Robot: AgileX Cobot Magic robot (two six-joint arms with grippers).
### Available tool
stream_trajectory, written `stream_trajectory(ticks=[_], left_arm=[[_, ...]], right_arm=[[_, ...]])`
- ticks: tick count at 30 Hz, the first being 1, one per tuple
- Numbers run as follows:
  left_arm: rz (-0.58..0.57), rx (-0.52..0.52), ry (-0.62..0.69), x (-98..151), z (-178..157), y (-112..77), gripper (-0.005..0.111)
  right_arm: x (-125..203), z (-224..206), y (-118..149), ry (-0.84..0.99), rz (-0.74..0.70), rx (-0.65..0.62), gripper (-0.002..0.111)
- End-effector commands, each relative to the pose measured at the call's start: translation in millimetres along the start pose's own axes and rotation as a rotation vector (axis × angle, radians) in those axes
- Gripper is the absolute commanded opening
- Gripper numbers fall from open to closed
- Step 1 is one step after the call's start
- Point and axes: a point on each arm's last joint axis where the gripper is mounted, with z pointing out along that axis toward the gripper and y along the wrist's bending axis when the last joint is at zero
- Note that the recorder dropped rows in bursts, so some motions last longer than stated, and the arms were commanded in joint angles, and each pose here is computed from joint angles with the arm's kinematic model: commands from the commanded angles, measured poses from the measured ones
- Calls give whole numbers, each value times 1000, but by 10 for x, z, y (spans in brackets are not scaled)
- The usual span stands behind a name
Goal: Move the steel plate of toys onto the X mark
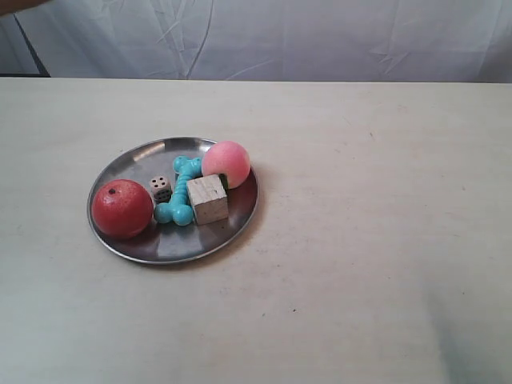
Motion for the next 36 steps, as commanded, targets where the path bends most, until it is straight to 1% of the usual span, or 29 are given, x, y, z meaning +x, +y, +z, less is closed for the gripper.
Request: stream_trajectory(ticks=[1, 2, 4, 8, 12, 14, 15, 16, 18, 19, 21, 23, 24, 29, 32, 34, 35, 36], left_arm=[[13, -180, -233, 67, -249, -210, 0], [8, -205, -292, 111, -340, -276, 0], [-5, -223, -354, 245, -470, -348, 0], [34, -218, -416, 568, -705, -489, 0], [49, -263, -478, 905, -871, -467, 0], [-12, -313, -526, 1091, -931, -358, 0], [-90, -330, -571, 1175, -958, -283, 0], [-191, -338, -616, 1252, -976, -204, 0], [-433, -343, -705, 1407, -1006, -38, 0], [-537, -336, -733, 1465, -1007, 24, 0], [-744, -281, -777, 1583, -989, 120, 0], [-855, -223, -802, 1643, -978, 158, 0], [-886, -205, -812, 1652, -977, 164, 0], [-917, -140, -830, 1629, -978, 136, 0], [-900, -140, -823, 1629, -974, 129, 0], [-840, -173, -809, 1635, -972, 133, 0], [-764, -207, -800, 1639, -973, 139, 0], [-652, -251, -792, 1633, -982, 140, 0]], right_arm=[[-1, -2, -3, -11, 0, 3, 0], [-1, -2, -3, -11, 0, 3, 0], [-1, -2, -3, -11, 0, 3, 0], [-1, -2, -3, -11, 0, 3, 0], [-1, -2, -3, -11, 0, 3, 0], [-1, -2, -3, -11, 0, 3, 0], [-1, -2, -3, -11, 0, 3, 0], [-1, -2, -3, -11, 0, 3, 0], [-1, -2, -3, -11, 0, 3, 0], [-1, -2, -3, -11, 0, 3, 0], [-1, -2, -3, -11, 0, 3, 0], [-1, -2, -3, -11, 0, 3, 0], [-1, -2, -3, -11, 0, 3, 0], [-1, -2, -3, -11, 0, 3, 0], [-1, -2, -3, -11, 0, 3, 0], [-1, -2, -3, -11, 0, 3, 0], [-1, -2, -3, -11, 0, 3, 0], [-1, -2, -3, -11, 0, 3, 0]])
